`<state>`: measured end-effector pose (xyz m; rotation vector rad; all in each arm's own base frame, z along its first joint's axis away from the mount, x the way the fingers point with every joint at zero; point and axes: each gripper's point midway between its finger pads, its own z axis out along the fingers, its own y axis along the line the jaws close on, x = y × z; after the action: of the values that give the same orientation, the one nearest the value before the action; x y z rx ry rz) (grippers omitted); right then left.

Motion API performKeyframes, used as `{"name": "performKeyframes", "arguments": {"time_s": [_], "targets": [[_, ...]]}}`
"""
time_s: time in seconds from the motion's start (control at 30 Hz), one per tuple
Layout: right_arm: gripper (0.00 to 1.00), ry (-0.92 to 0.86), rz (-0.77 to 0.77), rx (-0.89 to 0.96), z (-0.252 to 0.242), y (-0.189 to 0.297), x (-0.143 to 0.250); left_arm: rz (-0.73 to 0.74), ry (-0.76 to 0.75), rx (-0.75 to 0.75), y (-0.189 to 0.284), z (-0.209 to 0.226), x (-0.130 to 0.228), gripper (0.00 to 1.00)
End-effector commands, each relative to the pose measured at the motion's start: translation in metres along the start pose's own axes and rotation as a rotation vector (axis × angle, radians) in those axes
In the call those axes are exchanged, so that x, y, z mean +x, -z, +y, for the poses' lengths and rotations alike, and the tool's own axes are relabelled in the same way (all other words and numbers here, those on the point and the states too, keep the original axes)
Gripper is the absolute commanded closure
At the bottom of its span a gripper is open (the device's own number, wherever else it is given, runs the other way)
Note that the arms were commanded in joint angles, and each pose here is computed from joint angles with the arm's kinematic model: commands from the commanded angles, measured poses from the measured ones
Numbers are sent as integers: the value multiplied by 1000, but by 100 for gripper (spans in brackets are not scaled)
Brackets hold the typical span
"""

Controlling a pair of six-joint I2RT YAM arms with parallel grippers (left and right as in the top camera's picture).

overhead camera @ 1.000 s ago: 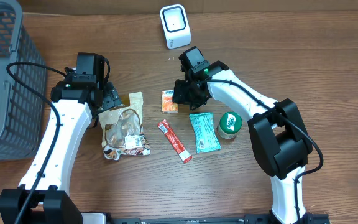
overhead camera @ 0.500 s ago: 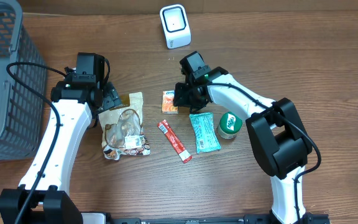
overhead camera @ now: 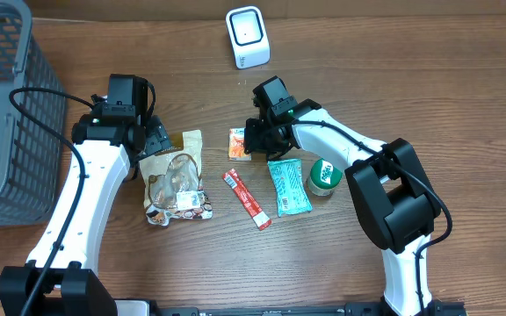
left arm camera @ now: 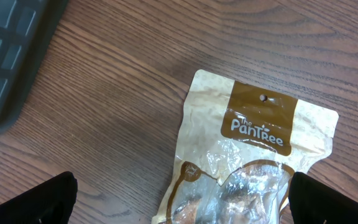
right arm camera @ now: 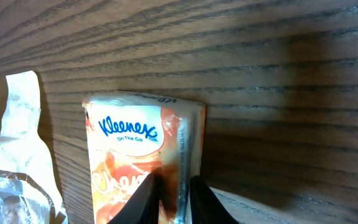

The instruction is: Scan the item barcode

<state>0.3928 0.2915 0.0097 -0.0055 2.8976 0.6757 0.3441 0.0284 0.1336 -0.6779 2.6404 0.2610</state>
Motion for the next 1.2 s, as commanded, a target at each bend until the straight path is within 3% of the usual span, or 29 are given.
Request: {"name": "performKeyframes", "arguments": {"time_s": [0.0,0.37,0.47,0.7,1.17], "targets": [[82,1,26,35,-9,-9,11,-28,2,21,10,-2,-7,0],[87,1,27,36,-10,-9,12,-28,2,21,10,-2,-7,1],[78,1,27,36,-10,-9,12,-28,2,21,10,-2,-7,0],[73,-4,33,2,-3,-9,12,-28,2,21,10,-2,-7,0],[71,-18,56,-101,13,3,2,-28,2,21,10,-2,-7,1]]}}
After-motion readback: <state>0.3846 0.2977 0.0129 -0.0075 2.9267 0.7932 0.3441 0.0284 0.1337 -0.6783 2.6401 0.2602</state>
